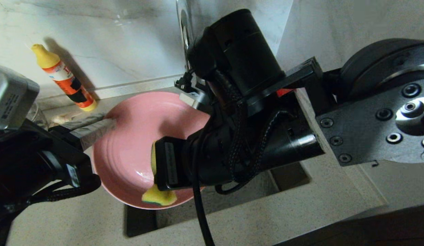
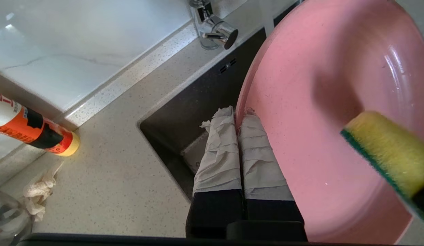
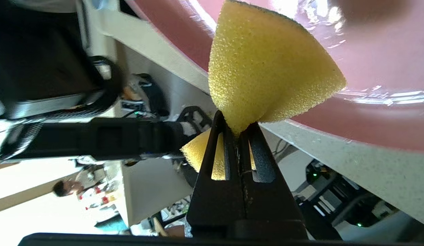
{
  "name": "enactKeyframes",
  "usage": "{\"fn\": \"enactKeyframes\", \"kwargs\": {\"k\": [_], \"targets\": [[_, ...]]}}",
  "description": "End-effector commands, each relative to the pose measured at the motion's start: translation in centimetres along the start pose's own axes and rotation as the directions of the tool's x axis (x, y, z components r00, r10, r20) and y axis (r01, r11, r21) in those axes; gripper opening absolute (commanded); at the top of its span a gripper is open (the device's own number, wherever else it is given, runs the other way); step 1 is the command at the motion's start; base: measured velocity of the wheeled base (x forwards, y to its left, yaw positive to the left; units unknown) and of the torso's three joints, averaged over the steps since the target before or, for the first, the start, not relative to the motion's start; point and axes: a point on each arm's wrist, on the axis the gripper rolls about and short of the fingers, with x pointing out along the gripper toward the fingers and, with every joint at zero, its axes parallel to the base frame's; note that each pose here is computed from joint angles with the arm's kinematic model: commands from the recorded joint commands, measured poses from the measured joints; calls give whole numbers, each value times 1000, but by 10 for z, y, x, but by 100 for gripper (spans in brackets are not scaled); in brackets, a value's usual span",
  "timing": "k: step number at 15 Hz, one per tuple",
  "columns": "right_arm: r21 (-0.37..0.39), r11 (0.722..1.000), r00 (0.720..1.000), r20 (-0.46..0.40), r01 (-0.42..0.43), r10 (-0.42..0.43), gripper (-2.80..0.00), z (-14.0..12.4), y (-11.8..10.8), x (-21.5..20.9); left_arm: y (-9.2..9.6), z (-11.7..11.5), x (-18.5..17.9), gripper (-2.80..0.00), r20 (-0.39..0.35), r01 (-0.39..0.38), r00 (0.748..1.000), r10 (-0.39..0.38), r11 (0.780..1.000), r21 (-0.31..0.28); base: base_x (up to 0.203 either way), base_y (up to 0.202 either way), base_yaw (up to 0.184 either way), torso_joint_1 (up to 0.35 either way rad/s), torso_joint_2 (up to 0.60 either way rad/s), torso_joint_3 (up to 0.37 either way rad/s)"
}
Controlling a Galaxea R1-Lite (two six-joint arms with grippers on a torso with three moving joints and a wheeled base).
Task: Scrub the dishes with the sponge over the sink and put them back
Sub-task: Wipe the plate
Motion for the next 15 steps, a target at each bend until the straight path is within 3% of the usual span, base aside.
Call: {"fn": "enactKeyframes", "kwargs": {"k": [1,4,15], "targets": [[3,1000,1000,-11,20,-20,-280,-3,-2,6,0,1,1,-280,1,-8,1000,8,1000,0,0,0,0,0,0,0],[3,999,998,-37,47,-47,-280,-8,-1,7,0,1,1,-280,-2,-10,1000,10,1000,-5,0,0,0,0,0,0],[18,988,988,24,152,-152,-280,-8,-9,-16,3,5,-1,-280,6,-29,1000,29,1000,-12,0,0,0,0,0,0]]}}
